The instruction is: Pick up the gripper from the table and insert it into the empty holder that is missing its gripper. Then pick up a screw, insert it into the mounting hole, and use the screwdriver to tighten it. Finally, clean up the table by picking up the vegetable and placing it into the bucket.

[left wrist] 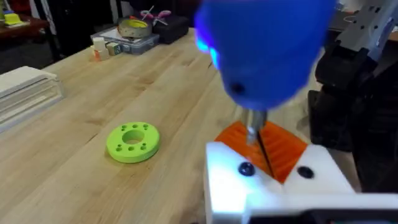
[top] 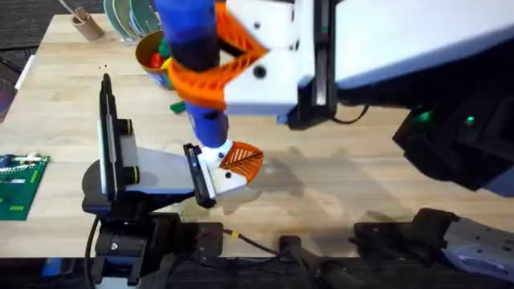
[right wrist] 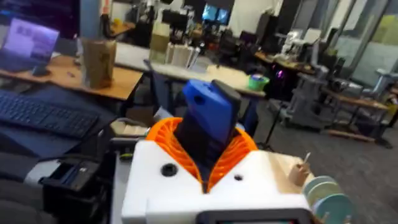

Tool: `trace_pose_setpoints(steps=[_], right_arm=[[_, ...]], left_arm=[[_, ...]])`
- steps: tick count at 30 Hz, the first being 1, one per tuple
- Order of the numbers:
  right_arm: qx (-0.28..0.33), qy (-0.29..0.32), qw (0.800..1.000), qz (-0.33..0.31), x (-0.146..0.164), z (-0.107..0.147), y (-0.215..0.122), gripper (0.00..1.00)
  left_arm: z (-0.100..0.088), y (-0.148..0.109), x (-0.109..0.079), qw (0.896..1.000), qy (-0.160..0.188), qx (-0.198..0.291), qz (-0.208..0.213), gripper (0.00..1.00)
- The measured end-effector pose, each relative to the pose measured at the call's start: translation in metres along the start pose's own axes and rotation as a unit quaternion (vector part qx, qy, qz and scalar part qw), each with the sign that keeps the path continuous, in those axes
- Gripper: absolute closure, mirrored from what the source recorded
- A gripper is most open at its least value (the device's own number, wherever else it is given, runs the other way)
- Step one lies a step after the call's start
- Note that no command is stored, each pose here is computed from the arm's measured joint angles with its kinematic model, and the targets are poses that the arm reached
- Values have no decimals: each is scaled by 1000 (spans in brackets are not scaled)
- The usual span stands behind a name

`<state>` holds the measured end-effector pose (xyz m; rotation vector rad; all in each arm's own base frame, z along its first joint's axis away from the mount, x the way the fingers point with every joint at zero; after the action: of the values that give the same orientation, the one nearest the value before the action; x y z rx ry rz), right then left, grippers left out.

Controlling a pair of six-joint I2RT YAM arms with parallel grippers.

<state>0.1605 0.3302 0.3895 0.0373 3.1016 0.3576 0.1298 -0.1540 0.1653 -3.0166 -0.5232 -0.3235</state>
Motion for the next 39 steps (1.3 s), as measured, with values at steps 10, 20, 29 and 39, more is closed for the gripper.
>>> trace_pose_setpoints(steps=[10,20,29,39], right_arm=[[10,9,1000,-10,5,10,0,975],[19,16,1000,-8,5,20,-2,975],[20,18,1000,-1,-1,25,1,975],[21,19,1000,0,-2,26,1,975]], left_arm=[[0,0,0,1000,0,0,0,988],[0,0,0,1000,0,0,0,988],[1,0,0,1000,-3,1,0,988],[0,0,0,1000,-1,0,0,988]])
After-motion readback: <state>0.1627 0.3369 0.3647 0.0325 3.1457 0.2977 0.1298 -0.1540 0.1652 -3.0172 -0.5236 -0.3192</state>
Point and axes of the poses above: each hand's point on the last joint's axis, 136 mm out from that joint toward the fingers, its own y axis out along the fingers, its own x axis along the line the jaws close on, z = x × y, the point moved 1 cm from there along -y, back along the fingers, and after that the axes turned 15 degrees about y, right-handed, at the moved point
